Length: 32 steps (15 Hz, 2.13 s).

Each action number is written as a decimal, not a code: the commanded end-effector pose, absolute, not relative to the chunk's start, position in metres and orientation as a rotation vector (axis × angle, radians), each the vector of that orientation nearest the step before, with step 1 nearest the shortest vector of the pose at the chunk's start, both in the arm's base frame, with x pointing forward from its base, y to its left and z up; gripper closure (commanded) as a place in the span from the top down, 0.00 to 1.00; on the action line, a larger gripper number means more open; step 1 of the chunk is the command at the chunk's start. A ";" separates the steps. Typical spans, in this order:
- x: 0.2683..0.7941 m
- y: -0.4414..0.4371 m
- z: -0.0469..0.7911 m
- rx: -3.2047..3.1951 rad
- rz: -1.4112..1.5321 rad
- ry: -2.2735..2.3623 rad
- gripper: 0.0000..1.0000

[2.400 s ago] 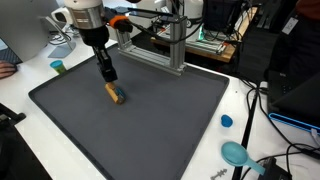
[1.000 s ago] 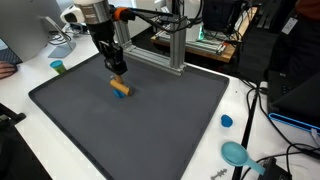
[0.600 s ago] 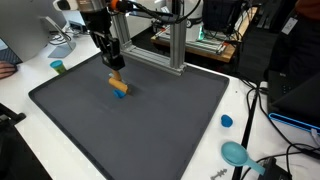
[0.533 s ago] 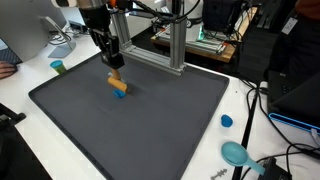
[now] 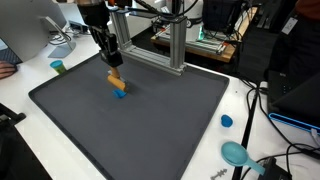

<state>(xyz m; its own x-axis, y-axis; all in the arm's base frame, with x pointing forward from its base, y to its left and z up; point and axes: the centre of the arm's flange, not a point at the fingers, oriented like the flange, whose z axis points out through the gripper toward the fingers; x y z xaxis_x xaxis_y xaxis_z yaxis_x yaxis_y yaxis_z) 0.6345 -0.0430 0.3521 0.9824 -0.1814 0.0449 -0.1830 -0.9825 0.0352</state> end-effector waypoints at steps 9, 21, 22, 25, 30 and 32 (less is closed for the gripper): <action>0.641 -0.047 0.312 3.062 0.137 -0.494 0.22; 0.654 -0.048 0.304 3.044 0.203 -0.539 0.22; 0.655 -0.049 0.303 3.041 0.201 -0.545 0.22; 0.656 -0.050 0.299 3.031 0.180 -0.560 0.22; 0.660 -0.051 0.297 3.028 0.176 -0.591 0.22; 0.664 -0.053 0.296 3.029 0.175 -0.609 0.22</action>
